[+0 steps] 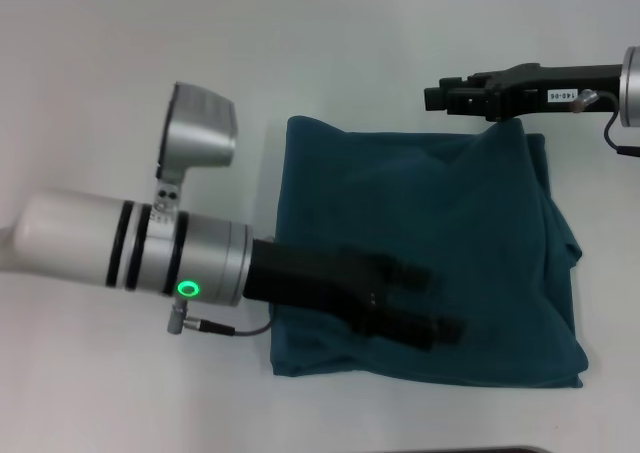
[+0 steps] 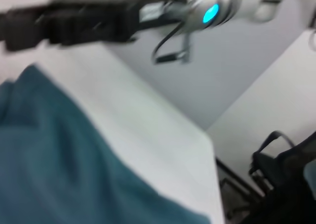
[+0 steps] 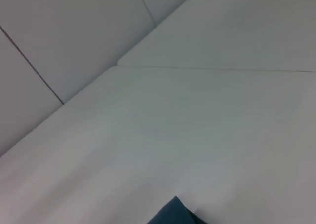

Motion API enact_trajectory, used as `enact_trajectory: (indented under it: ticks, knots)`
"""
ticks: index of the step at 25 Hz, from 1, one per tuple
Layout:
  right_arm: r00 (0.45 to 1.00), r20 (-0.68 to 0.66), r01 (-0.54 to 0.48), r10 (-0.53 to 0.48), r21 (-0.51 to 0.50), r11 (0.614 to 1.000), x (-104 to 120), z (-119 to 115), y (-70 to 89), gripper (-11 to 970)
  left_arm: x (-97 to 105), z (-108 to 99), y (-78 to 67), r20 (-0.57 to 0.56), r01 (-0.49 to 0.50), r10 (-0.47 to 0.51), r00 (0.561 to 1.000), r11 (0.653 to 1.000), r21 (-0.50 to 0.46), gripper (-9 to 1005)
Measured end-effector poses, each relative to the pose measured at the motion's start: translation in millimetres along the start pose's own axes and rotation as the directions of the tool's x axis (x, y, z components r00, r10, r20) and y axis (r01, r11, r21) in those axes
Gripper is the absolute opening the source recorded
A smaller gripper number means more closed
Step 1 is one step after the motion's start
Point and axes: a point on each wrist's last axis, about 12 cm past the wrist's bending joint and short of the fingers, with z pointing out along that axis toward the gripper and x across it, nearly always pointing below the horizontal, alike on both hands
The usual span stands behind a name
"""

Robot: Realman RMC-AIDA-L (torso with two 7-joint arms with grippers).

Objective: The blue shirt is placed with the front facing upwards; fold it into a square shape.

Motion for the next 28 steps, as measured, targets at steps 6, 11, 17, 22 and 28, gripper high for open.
enact_trajectory:
  ticks: [6, 11, 17, 22, 28]
  knots:
    - [1.000, -0.010, -0.017, 0.017, 0.001, 1.000, 8.7, -6.7, -1.7, 374, -13.9, -12.9, 4.1, 0.089, -0.020, 0.023, 0.996, 0.999, -0.042, 911]
    - [0.999, 0.009, -0.051, 0.051, -0.006, 0.999, 18.2, -25.4, -4.9, 374, -27.1, -22.9, 13.2, 0.157, -0.024, 0.043, 0.987, 0.992, -0.121, 911]
    - [0.995, 0.012, -0.094, 0.094, 0.008, 0.996, 27.5, -46.0, -11.1, 375, -42.4, -29.7, 27.1, 0.198, -0.005, 0.053, 0.979, 0.972, -0.236, 911]
    - [0.989, -0.003, -0.145, 0.145, 0.014, 0.989, 31.0, -66.8, -15.0, 375, -52.2, -32.3, 40.0, 0.206, 0.051, 0.018, 0.978, 0.944, -0.325, 911]
    - [0.986, -0.016, -0.168, 0.169, 0.018, 0.986, 30.7, -79.3, -14.9, 375, -60.6, -40.9, 53.9, 0.206, 0.143, -0.060, 0.977, 0.896, -0.420, 910]
